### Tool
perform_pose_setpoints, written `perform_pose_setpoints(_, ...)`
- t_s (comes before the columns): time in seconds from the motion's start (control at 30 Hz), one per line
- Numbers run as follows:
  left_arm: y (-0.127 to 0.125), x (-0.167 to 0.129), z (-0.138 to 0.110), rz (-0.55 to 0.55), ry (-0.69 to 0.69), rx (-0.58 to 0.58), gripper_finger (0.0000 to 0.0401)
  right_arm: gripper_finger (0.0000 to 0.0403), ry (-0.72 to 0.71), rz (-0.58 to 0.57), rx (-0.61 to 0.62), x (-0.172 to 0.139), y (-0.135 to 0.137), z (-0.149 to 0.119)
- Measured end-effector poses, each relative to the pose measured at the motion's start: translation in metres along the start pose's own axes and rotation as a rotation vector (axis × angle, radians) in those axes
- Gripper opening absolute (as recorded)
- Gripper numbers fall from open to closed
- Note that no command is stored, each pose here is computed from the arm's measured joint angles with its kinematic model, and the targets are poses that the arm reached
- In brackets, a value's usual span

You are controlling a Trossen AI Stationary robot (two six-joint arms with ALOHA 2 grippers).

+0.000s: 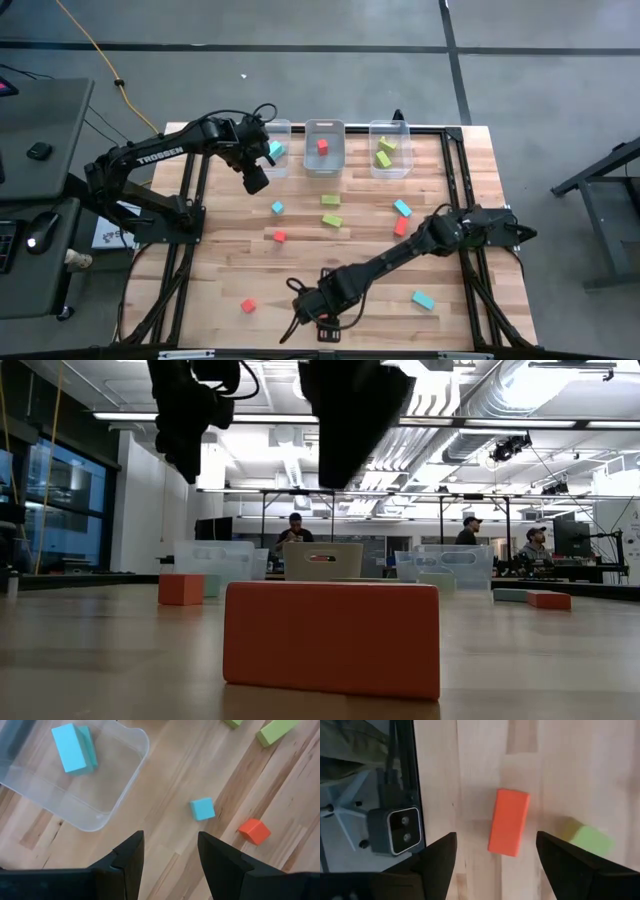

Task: Sort & place blocks by color
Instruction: Put the large orange rectangular block into the gray bin

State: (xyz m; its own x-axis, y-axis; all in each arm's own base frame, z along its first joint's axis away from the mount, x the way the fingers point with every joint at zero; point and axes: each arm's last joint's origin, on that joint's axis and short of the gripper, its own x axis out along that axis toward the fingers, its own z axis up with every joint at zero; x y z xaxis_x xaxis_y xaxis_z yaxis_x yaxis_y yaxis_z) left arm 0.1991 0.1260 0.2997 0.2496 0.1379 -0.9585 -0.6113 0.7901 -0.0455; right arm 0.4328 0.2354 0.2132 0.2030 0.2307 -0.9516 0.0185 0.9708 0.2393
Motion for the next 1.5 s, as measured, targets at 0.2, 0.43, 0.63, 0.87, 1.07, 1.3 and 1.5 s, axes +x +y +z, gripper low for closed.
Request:
perform_pose_setpoints(0.2, 0.0, 0.0, 0.0, 0.004, -0.001, 0.0, 0.0161, 0.0264, 0.038, -0.023, 0.042, 0.021, 0.001, -0.003)
perform_pose_setpoints(0.43, 0.0, 0.0, 0.0, 0.004, -0.001, 0.0, 0.0161, 0.0264, 0.058, -0.044, 0.078, 0.038, -0.002, -0.003)
perform_pose_setpoints(0.63, 0.0, 0.0, 0.0, 0.004, -0.001, 0.007, 0.0161, 0.0264, 0.074, -0.064, 0.108, 0.049, -0.004, -0.004)
perform_pose_setpoints(0.87, 0.0, 0.0, 0.0, 0.004, -0.001, 0.007, 0.0161, 0.0253, 0.063, -0.099, 0.124, 0.053, -0.006, -0.004)
perform_pose_setpoints(1.07, 0.0, 0.0, 0.0, 0.004, -0.001, 0.008, 0.0161, 0.0206, 0.066, -0.103, 0.129, 0.055, -0.007, -0.004)
perform_pose_setpoints(1.3, 0.0, 0.0, 0.0, 0.004, -0.001, 0.026, 0.0161, 0.0124, 0.064, -0.104, 0.144, 0.055, -0.009, -0.002)
perform_pose_setpoints(1.5, 0.0, 0.0, 0.0, 0.004, -0.001, 0.026, 0.0161, 0.0113, 0.063, -0.102, 0.165, 0.054, -0.013, 0.0)
